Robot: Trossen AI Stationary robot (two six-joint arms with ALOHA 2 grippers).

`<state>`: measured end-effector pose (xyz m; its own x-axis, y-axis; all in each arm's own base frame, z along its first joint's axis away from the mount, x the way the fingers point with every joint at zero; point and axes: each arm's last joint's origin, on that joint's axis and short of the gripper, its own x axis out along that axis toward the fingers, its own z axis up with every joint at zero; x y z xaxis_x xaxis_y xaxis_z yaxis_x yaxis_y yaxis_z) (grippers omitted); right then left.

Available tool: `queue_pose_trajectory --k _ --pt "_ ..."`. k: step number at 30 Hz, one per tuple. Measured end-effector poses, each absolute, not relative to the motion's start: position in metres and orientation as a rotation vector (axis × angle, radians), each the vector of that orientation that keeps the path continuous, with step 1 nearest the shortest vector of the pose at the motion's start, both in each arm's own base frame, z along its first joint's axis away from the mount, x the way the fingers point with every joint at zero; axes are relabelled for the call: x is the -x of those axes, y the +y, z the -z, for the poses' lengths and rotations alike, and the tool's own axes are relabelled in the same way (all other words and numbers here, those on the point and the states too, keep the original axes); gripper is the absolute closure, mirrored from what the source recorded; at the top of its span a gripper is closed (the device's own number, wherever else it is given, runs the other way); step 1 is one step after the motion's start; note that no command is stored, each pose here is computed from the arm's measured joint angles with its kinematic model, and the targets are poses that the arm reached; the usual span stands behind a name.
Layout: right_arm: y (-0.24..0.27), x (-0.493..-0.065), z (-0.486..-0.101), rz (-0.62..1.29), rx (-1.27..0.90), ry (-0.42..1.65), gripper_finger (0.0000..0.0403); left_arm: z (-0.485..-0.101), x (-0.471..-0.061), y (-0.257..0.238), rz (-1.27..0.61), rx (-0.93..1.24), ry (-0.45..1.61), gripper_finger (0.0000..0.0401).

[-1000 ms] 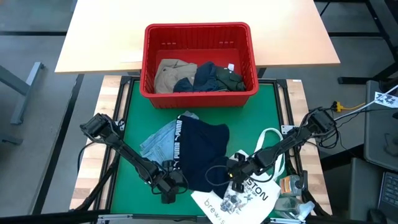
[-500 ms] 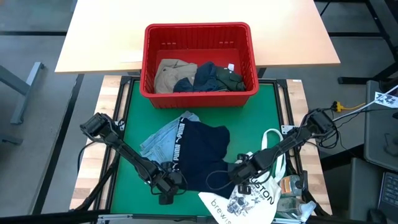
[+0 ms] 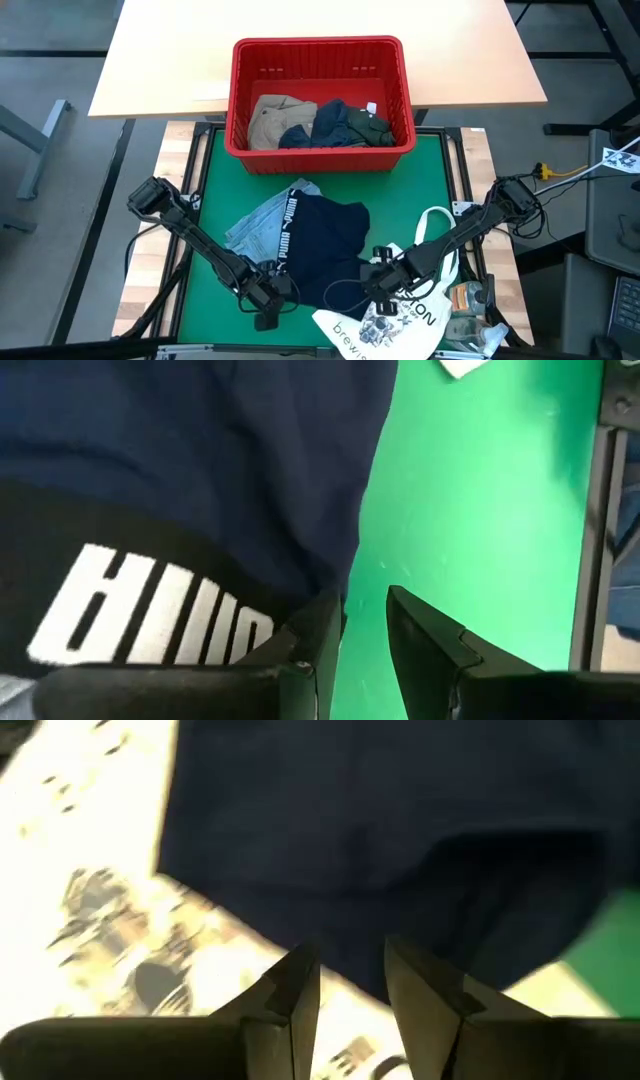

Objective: Fold Laundry from Bin
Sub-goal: Fold the dark blue boxer shorts

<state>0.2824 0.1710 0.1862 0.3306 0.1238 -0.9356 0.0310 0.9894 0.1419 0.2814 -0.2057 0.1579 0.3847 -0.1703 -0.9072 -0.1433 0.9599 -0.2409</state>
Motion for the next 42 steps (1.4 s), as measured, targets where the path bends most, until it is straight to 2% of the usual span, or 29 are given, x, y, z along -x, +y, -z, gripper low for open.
queue_pose_trajectory --k 4,12,24,27,33,42 --pt "0.167 -0.285 -0.187 0.06 -0.16 1.183 0.0286 -0.159 -0.285 -0.204 -0.003 0.303 1.136 0.032" --pt "0.169 -0.292 -0.18 0.197 -0.326 1.131 0.0286 -0.161 -0.287 -0.204 -0.045 0.279 1.082 0.0319" --pt "0.164 -0.307 -0.161 0.261 -0.362 1.103 0.0287 -0.162 -0.288 -0.203 -0.056 0.272 1.06 0.0319" --pt "0.161 -0.309 -0.16 0.267 -0.368 1.103 0.0305 -0.162 -0.288 -0.204 -0.056 0.268 1.062 0.0319" --pt "0.16 -0.309 -0.161 0.256 -0.37 1.114 0.0394 -0.145 -0.289 -0.206 -0.076 0.245 1.108 0.0319" --pt "0.166 -0.305 -0.163 0.082 -0.483 1.255 0.0396 -0.137 -0.29 -0.206 -0.086 0.232 1.127 0.0319"
